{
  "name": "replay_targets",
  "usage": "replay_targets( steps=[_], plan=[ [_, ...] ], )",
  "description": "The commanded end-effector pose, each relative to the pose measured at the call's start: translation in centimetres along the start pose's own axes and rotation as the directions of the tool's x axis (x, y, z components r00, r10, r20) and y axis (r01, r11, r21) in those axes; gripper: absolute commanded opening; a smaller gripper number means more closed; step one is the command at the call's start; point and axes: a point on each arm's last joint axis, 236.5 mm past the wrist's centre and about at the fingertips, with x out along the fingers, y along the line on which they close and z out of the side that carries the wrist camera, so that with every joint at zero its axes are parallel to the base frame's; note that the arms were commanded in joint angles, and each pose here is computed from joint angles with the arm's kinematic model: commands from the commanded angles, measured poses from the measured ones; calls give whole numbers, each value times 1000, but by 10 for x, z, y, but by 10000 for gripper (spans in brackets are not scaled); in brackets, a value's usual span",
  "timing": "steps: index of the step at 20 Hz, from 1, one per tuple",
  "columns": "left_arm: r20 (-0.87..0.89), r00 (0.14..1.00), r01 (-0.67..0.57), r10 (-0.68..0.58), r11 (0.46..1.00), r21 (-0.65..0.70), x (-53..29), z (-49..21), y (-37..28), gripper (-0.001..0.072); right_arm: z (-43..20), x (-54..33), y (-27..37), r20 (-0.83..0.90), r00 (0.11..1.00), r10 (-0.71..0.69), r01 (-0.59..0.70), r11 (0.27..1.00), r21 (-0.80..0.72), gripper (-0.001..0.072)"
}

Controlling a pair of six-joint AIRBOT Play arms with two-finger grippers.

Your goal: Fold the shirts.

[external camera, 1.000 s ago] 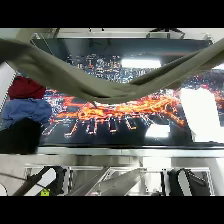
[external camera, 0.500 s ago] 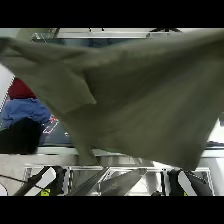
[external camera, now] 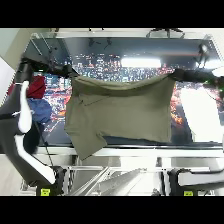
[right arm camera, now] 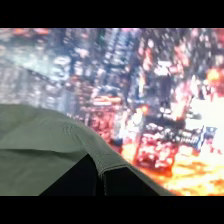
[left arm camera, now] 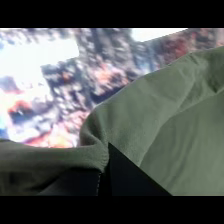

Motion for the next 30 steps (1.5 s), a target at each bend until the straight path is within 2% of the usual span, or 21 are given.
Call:
replay_targets(
  steps=[1,3,5,7,9,12,15,17,26,27,28,29,30],
  plan=[
    [40,998,-42,45,997,-65,32,25,51,14,-8,57,-50,-12,998,68,-64,971,232,17],
    [99,993,-65,72,995,-69,23,38,59,14,6,56,-58,15,995,100,-100,960,260,16],
    [65,994,-85,90,994,-69,22,22,66,14,6,47,-58,-5,993,115,-111,964,240,17],
    [0,990,-138,138,989,-57,22,1,76,14,-18,44,-60,-103,987,121,-99,975,199,16],
    [-66,980,-191,189,981,-32,15,-13,81,14,-43,43,-70,-208,976,69,-37,987,156,16],
    [-177,959,-222,221,975,15,18,-36,74,14,-76,45,-71,-331,943,40,-2,993,116,16],
    [-287,887,-354,361,932,77,19,-60,88,14,-107,49,-81,-427,904,-32,76,993,86,16],
    [-313,850,-413,424,905,104,17,-65,95,14,-115,54,-75,-452,891,-45,78,995,56,16],
    [-324,844,-409,428,903,131,25,-67,85,16,-130,61,-65,-510,854,-103,126,992,10,19],
    [-328,843,-406,426,905,131,25,-68,84,56,-131,60,-63,-517,850,-98,122,992,12,74],
    [-338,841,-403,423,906,130,24,-70,83,430,-130,57,-61,-519,849,-97,123,992,14,301],
    [-352,837,-400,418,908,128,23,-73,82,617,-129,51,-59,-524,847,-96,121,993,14,387],
    [-375,831,-394,412,910,126,20,-77,78,595,-125,43,-58,-527,844,-104,126,992,5,388]
  ],
)
